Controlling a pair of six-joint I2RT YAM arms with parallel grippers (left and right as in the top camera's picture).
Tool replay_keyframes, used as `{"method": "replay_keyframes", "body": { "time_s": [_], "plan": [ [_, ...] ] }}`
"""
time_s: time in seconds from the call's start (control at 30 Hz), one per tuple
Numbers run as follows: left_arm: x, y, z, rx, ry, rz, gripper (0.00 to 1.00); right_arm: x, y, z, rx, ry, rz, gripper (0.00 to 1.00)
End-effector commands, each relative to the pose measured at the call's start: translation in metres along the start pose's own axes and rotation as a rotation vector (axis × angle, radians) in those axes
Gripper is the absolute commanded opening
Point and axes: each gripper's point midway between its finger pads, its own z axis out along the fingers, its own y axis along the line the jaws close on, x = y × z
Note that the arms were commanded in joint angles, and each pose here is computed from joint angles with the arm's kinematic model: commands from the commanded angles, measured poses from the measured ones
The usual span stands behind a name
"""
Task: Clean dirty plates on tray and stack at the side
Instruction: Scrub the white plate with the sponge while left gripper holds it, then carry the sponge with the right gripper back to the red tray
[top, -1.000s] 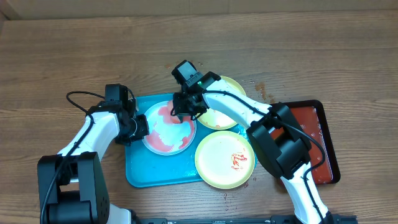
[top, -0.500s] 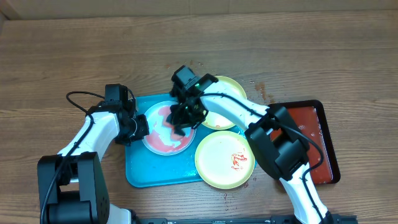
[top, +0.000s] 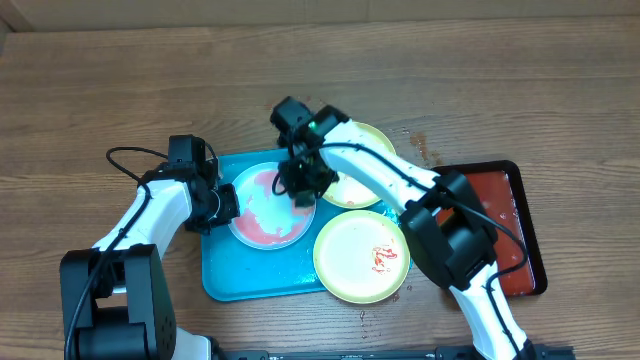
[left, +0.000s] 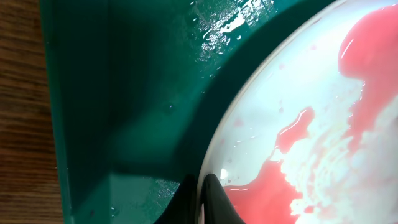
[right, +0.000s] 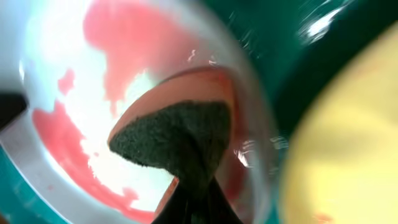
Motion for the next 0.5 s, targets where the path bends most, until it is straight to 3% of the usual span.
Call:
{"method": "replay_keyframes", "body": {
  "time_s": [0.0,0.2,0.47],
  "plan": [
    [0.014,0.010,0.012,-0.043,0.047,-0.009,0.04,-0.029,0.002,-0.060,0.056,-0.164,-0.045,0.04],
    [0.014,0.010,0.012,-0.043,0.046,-0.008,0.04,-0.032,0.004,-0.095,0.082,-0.210,-0.036,0.04],
    [0.010,0.009,0.013,-0.040,0.032,-0.010,0.04,-0.011,-0.070,-0.142,0.426,-0.228,0.164,0.04]
  ]
}}
